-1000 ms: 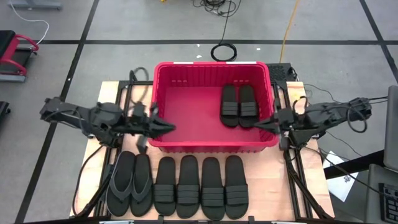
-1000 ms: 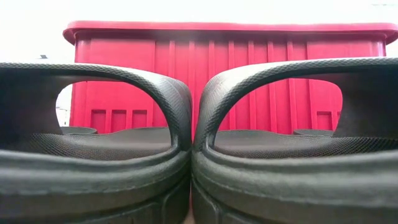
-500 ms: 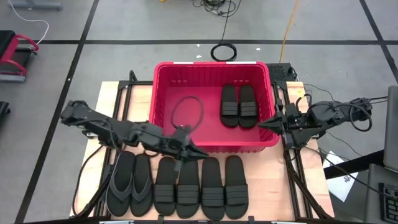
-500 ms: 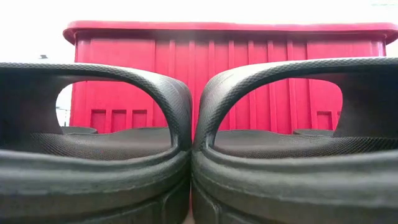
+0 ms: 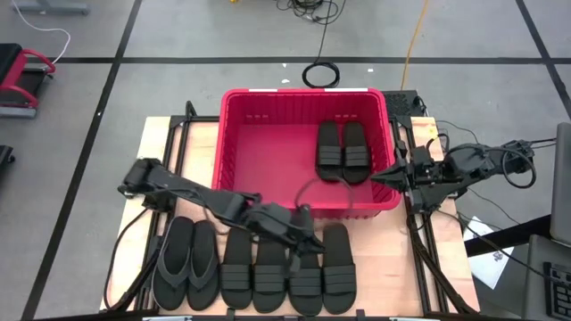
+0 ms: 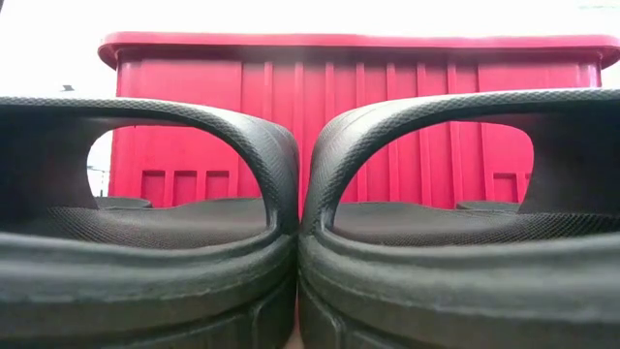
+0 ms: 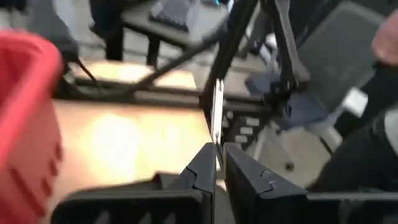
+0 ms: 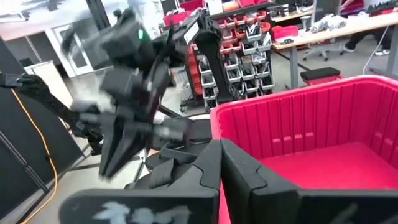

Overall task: Pick and place slides into bin
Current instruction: Put the black slide into the red bin

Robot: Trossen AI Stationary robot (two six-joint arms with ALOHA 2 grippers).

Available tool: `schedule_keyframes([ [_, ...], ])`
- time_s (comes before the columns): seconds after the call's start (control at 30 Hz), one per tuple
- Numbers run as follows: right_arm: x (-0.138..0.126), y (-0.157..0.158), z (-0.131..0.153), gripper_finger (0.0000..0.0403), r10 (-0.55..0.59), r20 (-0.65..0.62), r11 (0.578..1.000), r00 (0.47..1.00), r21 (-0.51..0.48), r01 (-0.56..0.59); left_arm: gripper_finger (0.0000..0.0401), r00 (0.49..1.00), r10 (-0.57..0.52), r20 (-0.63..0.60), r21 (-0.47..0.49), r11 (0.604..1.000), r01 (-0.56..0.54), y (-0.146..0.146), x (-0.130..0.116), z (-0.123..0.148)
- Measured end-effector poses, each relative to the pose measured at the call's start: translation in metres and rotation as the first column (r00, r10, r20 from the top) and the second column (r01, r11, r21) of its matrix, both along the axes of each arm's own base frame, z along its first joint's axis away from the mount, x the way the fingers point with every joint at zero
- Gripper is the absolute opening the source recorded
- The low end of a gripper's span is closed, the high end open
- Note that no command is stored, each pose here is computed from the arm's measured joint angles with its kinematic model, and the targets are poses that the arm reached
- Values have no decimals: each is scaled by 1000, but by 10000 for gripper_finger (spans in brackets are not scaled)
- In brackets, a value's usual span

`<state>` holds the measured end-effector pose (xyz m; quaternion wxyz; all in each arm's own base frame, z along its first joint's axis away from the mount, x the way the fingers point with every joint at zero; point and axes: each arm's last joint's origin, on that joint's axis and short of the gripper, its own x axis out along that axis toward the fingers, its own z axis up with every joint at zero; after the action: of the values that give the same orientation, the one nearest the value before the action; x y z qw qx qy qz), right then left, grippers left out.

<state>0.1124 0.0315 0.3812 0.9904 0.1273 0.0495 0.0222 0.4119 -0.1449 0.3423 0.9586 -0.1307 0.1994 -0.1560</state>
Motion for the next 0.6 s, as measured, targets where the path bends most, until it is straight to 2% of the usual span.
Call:
schedule_keyframes([
  [0.1,-2,-1,1,0,2,9,1000,1000,-10,-2,56,998,-66,-18,-14,998,65,-5,16,-11],
  [0.2,-5,-2,2,0,8,19,1000,1000,-17,-7,102,994,-106,-28,-26,994,105,-10,29,-22],
  [0.3,-8,-1,3,0,56,31,997,998,-46,-54,155,991,-112,-68,-27,994,110,-13,38,-37],
  [0.43,-11,-2,4,0,61,42,996,997,-67,-58,223,991,-116,-73,-15,993,116,-14,47,-50],
  [0.6,-14,-3,4,0,64,44,993,997,-105,-59,276,990,-115,-77,13,993,116,-21,55,-69],
])
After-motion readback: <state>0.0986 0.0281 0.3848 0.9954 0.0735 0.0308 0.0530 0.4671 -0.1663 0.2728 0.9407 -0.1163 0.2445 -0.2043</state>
